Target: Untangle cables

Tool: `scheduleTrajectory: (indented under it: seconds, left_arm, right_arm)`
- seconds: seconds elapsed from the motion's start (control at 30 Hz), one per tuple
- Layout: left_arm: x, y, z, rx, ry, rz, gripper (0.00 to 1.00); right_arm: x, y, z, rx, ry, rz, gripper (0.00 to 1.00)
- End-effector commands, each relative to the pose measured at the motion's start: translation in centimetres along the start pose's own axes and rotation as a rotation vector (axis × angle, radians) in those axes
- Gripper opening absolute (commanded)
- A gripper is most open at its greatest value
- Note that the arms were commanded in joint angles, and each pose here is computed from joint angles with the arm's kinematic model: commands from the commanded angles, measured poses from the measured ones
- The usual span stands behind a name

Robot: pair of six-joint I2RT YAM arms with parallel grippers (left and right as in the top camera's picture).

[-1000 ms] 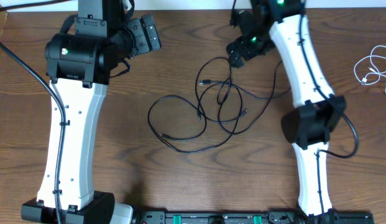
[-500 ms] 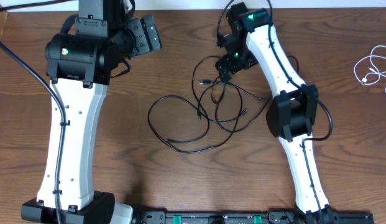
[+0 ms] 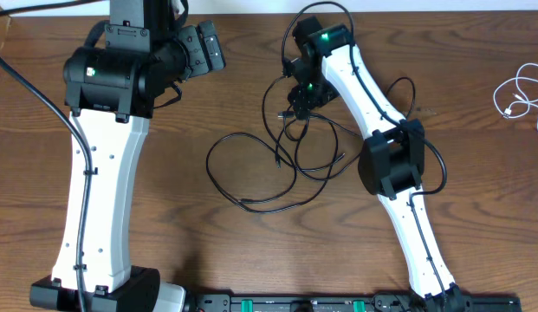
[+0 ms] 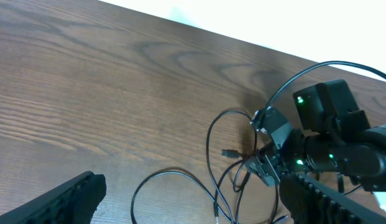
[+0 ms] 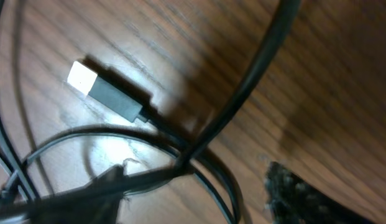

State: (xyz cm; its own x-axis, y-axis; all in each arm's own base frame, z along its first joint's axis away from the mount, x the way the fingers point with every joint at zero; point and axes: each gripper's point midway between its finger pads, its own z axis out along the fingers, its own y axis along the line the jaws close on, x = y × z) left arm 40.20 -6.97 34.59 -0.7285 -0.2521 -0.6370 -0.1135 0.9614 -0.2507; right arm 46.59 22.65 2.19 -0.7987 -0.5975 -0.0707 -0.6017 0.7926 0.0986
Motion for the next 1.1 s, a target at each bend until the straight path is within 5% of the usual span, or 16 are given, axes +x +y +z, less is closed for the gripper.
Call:
scheduleTrajectory:
  seconds: [0.0,0.13,0.5,0.63,0.87,1.07]
  left_arm:
    - [-0.3,0.2,-0.1,-0.01,-0.008,-0.011,0.95]
    - [-0.3,0.2,-0.1,-0.01,-0.008,-0.011,0.95]
    - [-0.2,0.3,0.0,-0.012,-0.005,-0.011,0.95]
    - [-0.2,0.2,0.1,-0.011,-0.007,-0.011,0.95]
    - [-0.4,0.2,0.1,-0.008,-0.013,-0.011,0.95]
    - [-0.4,0.2,0.1,-0.008,-0.013,-0.011,0.95]
  right_arm:
    - [0.3,-0.4,1.6,0.008,0.03,-0.022,0.51]
    - [0.5,-0.7,1.7,0.04,0.043,-0.032,0.32]
    - [-1.7,1.4,2.2,-0.049,-0.04,0.094,0.31]
    - [-2.3,1.2,1.5,-0.045,-0.07,0.152,0.02]
    - [-1.4,-1.8,-4.9,-0.028,-0.136,0.223,0.01]
    - [4.0,-8.1,-10.2,-0.024,-0.101,0.471,0.01]
